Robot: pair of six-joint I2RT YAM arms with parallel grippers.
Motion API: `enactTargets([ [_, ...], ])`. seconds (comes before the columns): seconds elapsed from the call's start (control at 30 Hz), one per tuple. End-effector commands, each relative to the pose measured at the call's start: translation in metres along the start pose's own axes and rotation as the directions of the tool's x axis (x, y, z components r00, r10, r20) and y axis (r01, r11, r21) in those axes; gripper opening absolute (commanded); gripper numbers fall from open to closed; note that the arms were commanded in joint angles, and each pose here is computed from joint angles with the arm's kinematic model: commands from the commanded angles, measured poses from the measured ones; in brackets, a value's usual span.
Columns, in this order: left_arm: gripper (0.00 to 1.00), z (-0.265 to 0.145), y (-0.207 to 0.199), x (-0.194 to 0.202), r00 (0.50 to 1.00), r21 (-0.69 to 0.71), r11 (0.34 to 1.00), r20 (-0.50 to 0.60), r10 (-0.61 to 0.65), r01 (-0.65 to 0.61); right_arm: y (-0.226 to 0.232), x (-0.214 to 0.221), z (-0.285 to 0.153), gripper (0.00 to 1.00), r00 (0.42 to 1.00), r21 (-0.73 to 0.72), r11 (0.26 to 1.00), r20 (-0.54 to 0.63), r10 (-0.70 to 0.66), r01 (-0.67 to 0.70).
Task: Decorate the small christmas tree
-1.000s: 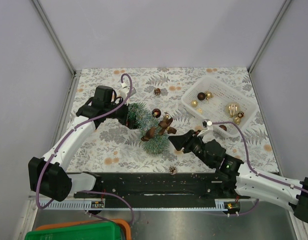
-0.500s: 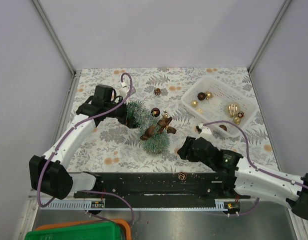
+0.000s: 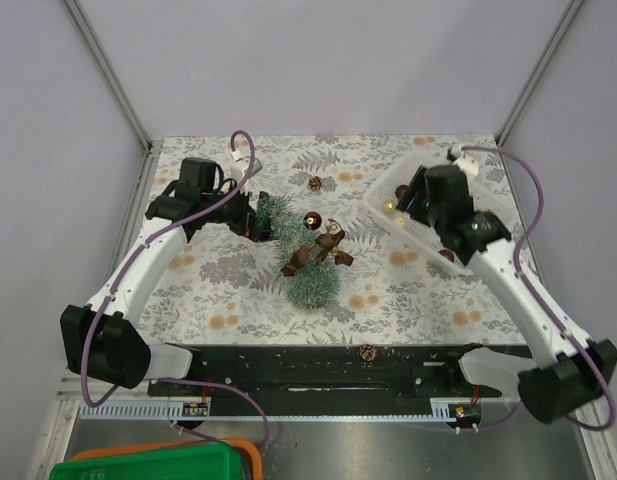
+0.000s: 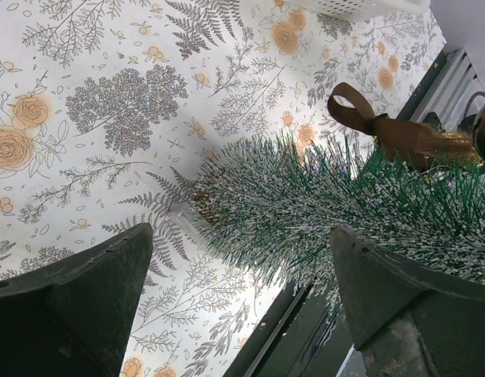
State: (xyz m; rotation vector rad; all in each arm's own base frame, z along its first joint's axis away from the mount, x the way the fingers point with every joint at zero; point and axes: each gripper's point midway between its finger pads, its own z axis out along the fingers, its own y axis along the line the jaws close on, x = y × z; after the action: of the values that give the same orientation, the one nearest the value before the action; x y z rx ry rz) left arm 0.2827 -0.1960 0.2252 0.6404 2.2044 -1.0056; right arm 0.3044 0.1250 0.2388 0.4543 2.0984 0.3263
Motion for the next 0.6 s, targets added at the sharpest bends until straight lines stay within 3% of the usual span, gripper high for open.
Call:
enactTargets([
  [0.0,0.99,-0.011,-0.007,-0.017,0.999,0.015,0.999,0.043,0.028,-0.029,0.009,-0.070,0.056,0.68,0.999,-0.043,0.998,0.020,-0.033,0.034],
  [0.17,0.99,-0.013,-0.002,-0.016,0.999,0.005,0.999,0.038,0.032,-0.033,-0.021,-0.115,0.139,0.66,0.999,0.054,0.998,0.035,0.029,-0.030],
  [0.3,0.99,-0.012,0.002,-0.013,0.999,0.003,1.000,0.028,0.030,-0.030,-0.049,-0.091,0.212,0.64,0.996,0.128,0.991,-0.079,0.037,-0.027],
  [0.57,0.99,-0.013,0.002,-0.009,0.999,-0.003,0.999,0.014,0.038,-0.037,-0.088,-0.070,0.265,0.63,0.993,0.234,0.972,-0.111,0.025,0.002],
])
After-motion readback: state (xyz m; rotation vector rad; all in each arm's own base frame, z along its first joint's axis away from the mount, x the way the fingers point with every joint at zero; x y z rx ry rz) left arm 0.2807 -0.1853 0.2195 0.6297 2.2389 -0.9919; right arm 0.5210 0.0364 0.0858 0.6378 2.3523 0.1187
